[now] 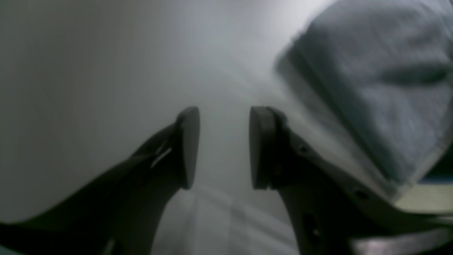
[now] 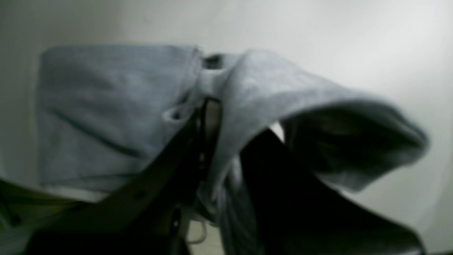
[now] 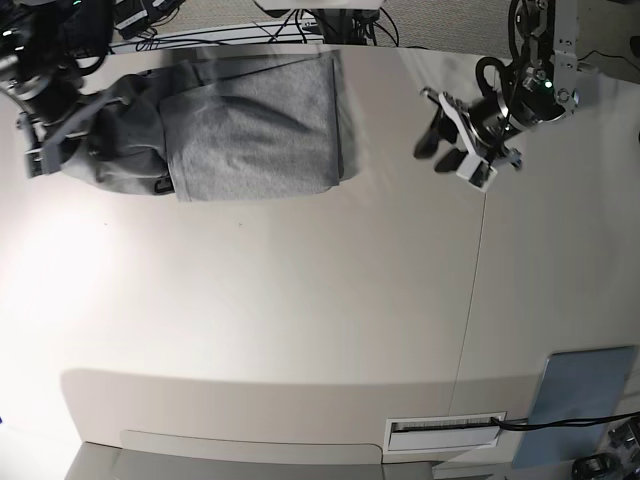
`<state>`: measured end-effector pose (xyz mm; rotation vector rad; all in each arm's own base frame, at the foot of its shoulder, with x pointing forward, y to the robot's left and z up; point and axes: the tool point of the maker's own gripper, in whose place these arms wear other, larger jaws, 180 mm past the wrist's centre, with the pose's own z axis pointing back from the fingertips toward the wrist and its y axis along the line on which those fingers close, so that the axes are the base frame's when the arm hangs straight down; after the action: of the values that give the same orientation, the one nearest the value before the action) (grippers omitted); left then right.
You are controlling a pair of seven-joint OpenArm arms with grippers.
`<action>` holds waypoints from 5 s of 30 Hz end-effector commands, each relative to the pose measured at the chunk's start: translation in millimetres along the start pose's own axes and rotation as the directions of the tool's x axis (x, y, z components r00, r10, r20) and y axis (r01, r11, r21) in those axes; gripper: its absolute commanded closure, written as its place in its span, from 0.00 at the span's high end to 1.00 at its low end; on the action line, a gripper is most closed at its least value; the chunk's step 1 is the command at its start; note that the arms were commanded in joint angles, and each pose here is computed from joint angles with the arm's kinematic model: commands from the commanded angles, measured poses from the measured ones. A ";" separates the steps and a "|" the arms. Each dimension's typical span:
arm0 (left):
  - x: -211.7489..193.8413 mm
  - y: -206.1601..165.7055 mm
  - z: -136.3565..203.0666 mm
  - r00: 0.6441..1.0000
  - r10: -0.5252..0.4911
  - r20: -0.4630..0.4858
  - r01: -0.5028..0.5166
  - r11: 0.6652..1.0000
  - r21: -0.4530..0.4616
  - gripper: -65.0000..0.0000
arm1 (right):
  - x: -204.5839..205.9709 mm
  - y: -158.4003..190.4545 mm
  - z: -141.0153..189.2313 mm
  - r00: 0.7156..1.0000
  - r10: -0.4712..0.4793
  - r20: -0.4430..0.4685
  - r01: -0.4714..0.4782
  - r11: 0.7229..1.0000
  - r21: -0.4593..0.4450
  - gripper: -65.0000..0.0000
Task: Fold the T-shirt properly
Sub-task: 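Grasp the edge of the folded bundle with the right gripper, then lift and flip the bundle over with the right gripper, then tuck and square the bundle with both grippers, then release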
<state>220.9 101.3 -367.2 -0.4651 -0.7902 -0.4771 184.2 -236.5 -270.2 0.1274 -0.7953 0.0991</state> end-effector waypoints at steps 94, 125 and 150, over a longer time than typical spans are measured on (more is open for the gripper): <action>-42.1 -23.4 -18.1 0.991 0.115 -0.075 -0.124 0.983 -0.132 0.36 | 31.0 213.1 -165.3 0.924 0.378 -0.059 -0.345 0.891 0.296 0.13; -45.3 -18.8 -19.2 0.993 0.078 -0.093 -0.088 0.990 -0.109 0.36 | 17.6 209.1 -162.7 0.842 0.536 0.054 -0.536 0.825 0.179 0.00; -10.9 -36.4 -11.4 1.000 0.011 0.007 -0.009 0.985 -0.174 0.09 | 176.0 215.2 -241.4 0.875 0.463 0.141 -0.463 0.885 -0.034 0.00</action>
<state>193.0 71.2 -387.6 -0.6136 -0.7040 -0.5320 436.6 19.4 -314.0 -0.0541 -0.9048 0.5612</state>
